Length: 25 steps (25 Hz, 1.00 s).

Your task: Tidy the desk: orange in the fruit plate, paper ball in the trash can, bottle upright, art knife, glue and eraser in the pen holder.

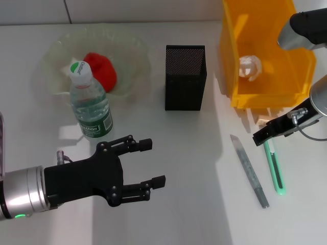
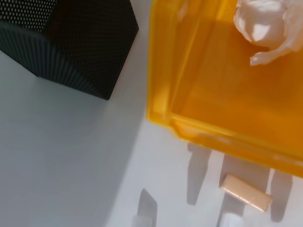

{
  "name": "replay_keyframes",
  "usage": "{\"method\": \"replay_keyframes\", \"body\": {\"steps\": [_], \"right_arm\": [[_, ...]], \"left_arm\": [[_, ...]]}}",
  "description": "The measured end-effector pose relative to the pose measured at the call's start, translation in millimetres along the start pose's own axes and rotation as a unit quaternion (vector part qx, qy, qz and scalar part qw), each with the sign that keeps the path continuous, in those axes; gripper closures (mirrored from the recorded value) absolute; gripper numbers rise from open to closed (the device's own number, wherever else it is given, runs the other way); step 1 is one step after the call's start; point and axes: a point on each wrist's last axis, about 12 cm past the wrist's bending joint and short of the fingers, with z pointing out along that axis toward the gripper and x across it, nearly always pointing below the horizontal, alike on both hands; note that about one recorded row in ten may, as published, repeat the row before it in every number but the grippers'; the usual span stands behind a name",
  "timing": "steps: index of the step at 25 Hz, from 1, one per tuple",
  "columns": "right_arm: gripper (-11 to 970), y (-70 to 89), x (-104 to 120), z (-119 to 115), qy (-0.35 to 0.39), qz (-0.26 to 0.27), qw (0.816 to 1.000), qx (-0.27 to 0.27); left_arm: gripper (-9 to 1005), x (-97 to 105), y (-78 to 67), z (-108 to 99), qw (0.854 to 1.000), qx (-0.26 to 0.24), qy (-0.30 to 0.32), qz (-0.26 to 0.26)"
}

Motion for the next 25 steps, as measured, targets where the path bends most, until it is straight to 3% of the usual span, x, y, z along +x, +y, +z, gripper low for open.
{"method": "replay_keyframes", "body": {"steps": [11,15,25], "right_arm": [[208,-2.4,3.0,3.6,0.002,0.005,1.000,0.001],[422,-3.4,4.6,5.1,0.005,0.007,1.000,0.001],[432,-4.9,6.3,6.6,0.004,0.010,1.000,0.001]], "left_arm": [[196,1.4,-0.9,-1.1,1.000,-0.003,0.001,-0.002],[196,1.8,-1.2,-1.6,1.000,-0.003,0.002,-0.003],[196,1.5,-1.5,-2.0,1.000,-0.002,0.001,-0.002]]}}
